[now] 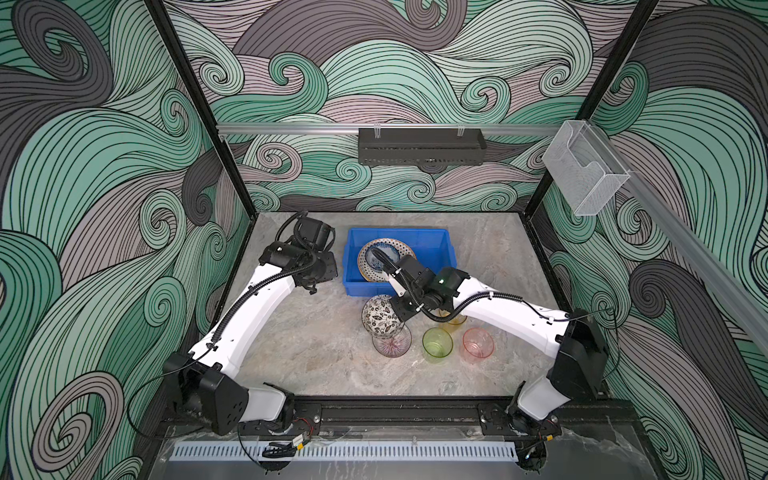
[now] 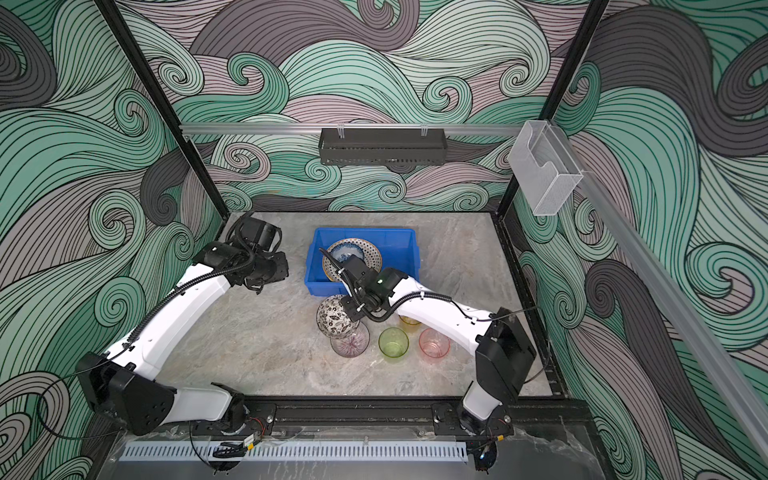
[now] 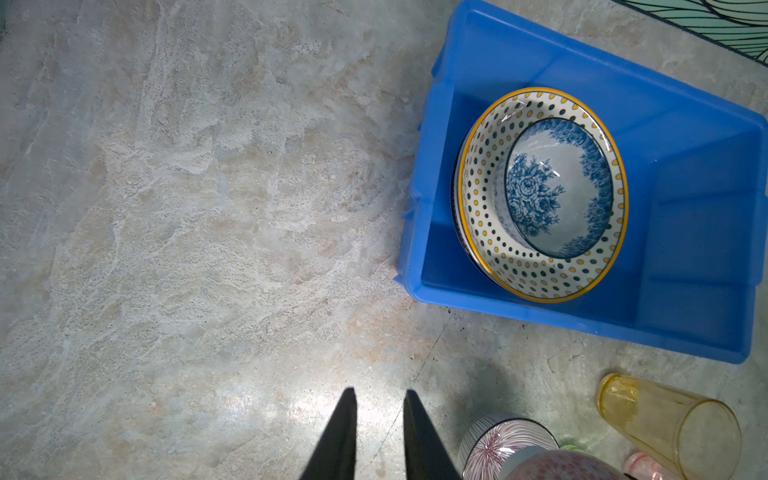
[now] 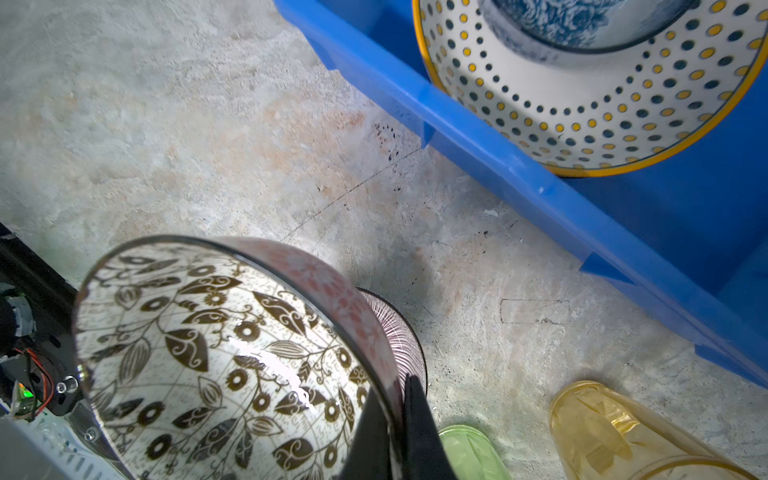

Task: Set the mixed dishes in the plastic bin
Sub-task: 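Lift the leaf bowl with the right gripper and carry it over the bin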

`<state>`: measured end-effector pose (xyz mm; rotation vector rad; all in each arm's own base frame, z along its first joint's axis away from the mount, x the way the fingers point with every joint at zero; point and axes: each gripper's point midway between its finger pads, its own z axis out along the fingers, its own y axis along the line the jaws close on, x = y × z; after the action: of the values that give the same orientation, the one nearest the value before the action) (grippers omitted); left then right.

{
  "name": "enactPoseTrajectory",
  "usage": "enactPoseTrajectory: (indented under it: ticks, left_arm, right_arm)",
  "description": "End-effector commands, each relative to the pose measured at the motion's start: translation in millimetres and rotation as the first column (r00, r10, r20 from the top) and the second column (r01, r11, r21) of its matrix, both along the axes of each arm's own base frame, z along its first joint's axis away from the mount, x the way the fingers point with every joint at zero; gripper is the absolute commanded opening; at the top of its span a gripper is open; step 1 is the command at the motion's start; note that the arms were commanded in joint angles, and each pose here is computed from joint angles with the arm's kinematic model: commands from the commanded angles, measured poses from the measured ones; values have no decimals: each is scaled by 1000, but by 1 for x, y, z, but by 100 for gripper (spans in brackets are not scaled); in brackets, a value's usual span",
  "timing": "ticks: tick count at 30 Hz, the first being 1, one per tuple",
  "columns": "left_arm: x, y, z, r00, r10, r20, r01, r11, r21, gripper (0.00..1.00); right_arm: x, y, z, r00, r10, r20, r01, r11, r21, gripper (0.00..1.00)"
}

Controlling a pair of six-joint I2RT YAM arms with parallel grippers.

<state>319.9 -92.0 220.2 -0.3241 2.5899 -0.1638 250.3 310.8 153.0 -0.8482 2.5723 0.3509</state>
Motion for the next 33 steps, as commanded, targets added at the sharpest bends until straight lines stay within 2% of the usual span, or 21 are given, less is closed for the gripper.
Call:
enactPoseTrajectory:
  ticks: [1, 12, 23, 33]
  left_arm:
    - [3, 4, 9, 999, 26, 35, -25, 1000, -17, 24]
    - [17, 4, 4, 999, 27, 28, -26, 999, -36, 24]
    - [29, 2, -8, 1000, 19, -6, -19, 999, -34, 24]
    - [38, 5, -8, 1000, 15, -3, -15, 1000, -24, 24]
  right_arm:
    - [13, 5, 35, 999, -37, 30, 34, 993, 113, 0]
    - [58, -15, 54, 989, -149, 14, 142, 965, 220, 0]
    - [107, -29, 65, 973, -229, 44, 211, 946, 244, 0]
    - [148, -21, 58, 969, -247, 6, 236, 932, 275, 0]
